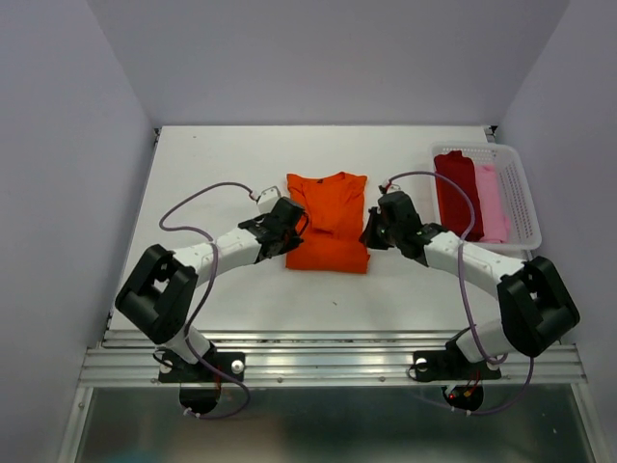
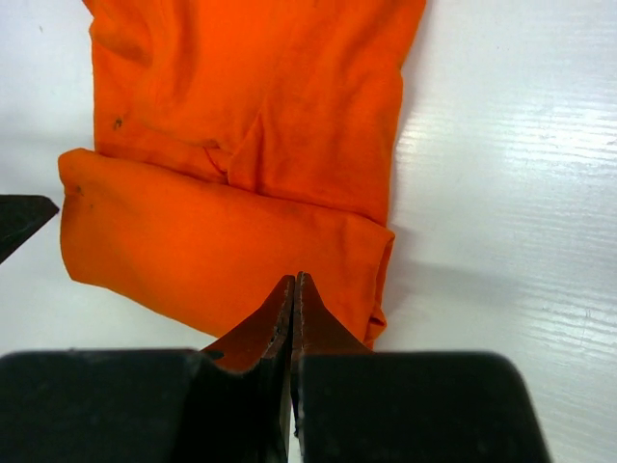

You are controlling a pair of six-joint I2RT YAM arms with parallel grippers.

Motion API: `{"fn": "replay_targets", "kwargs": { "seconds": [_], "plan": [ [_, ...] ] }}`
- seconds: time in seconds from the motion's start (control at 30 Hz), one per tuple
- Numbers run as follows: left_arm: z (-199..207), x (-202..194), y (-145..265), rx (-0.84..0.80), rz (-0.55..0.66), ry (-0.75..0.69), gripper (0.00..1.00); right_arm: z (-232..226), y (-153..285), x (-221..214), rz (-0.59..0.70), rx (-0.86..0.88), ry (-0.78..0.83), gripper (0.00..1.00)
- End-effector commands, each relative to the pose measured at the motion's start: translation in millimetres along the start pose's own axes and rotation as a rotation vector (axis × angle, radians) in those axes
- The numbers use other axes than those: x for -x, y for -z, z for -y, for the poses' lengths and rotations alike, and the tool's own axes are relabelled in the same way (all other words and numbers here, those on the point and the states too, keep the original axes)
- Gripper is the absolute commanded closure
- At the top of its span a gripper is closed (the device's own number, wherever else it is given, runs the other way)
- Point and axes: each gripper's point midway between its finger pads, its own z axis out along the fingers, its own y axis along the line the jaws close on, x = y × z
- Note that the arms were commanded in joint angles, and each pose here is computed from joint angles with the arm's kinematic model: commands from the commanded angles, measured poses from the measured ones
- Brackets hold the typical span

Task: Roll the t-shirts
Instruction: Roll the T-shirt to the center of the board.

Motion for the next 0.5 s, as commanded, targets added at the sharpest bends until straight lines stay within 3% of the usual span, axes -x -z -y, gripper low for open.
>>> {"fn": "replay_targets", "kwargs": {
  "seconds": [0.0, 0.47],
  "plan": [
    [16, 31, 27, -0.051, 0.077, 0.003, 1.0, -12, 5, 18, 0.047, 0.02, 0.014, 0.99],
    [-13, -7, -22, 0.044, -0.006, -0.02, 1.0, -30, -41, -16, -0.061, 0.051, 0.041, 0.99]
  ]
}}
